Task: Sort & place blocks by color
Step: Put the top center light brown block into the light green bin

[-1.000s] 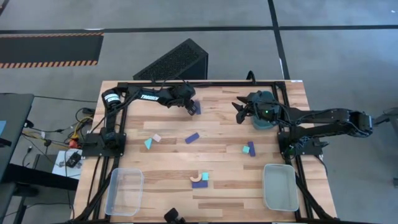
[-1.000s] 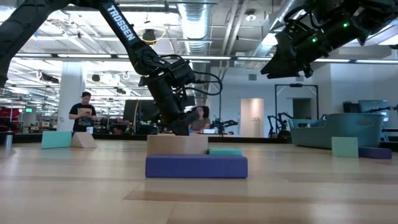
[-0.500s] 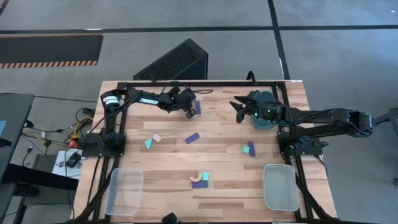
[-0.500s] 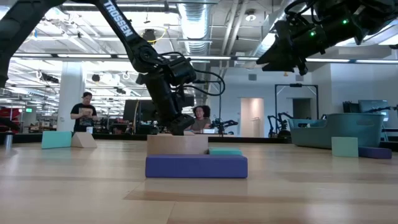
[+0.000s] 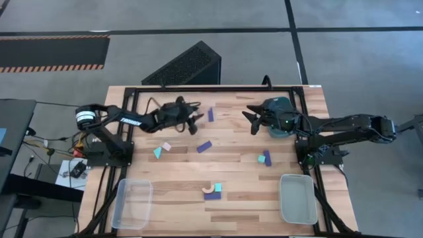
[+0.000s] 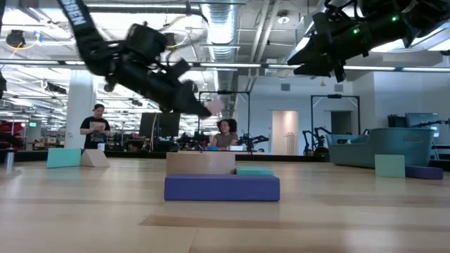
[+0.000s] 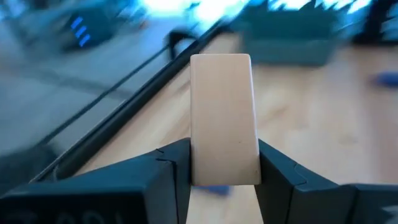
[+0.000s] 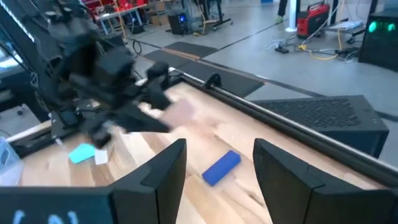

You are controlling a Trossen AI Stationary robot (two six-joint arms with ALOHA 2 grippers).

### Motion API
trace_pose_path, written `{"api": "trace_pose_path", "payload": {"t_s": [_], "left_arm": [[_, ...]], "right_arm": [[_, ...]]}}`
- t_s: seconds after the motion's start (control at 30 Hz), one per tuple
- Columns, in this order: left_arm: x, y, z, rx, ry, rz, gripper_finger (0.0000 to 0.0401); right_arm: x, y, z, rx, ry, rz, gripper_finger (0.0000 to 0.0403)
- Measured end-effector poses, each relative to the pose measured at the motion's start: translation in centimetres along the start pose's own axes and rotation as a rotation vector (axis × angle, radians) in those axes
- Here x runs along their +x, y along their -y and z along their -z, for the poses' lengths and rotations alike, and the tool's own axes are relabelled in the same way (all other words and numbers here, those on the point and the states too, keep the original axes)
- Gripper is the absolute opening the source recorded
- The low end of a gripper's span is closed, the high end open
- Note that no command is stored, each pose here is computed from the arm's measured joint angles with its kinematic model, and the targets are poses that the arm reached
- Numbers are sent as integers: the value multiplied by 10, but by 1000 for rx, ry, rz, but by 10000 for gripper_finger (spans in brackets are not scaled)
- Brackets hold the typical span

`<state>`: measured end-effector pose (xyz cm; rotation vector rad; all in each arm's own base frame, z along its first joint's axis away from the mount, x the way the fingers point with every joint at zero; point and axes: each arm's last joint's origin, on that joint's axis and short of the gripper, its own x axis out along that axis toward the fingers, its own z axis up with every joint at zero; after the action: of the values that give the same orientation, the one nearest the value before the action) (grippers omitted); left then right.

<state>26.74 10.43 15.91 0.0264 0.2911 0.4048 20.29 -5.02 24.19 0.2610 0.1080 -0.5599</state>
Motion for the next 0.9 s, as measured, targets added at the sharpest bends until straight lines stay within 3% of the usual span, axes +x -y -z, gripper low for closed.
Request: {"api": "trace_pose_path", "payload": {"t_s": [0.23,0.53,0.67,0.9], "left_arm": [[-8,27,-6,88,153,254,112],[-12,43,-8,159,200,501,113],[-12,43,-7,160,194,505,113],[-10,39,-8,253,201,339,114]], "right_arm": [[10,-27,9,-228,46,-238,209],[15,-60,25,-490,125,-376,209],[13,-67,21,-529,147,-398,209],[17,-68,8,-492,170,-324,209]]}}
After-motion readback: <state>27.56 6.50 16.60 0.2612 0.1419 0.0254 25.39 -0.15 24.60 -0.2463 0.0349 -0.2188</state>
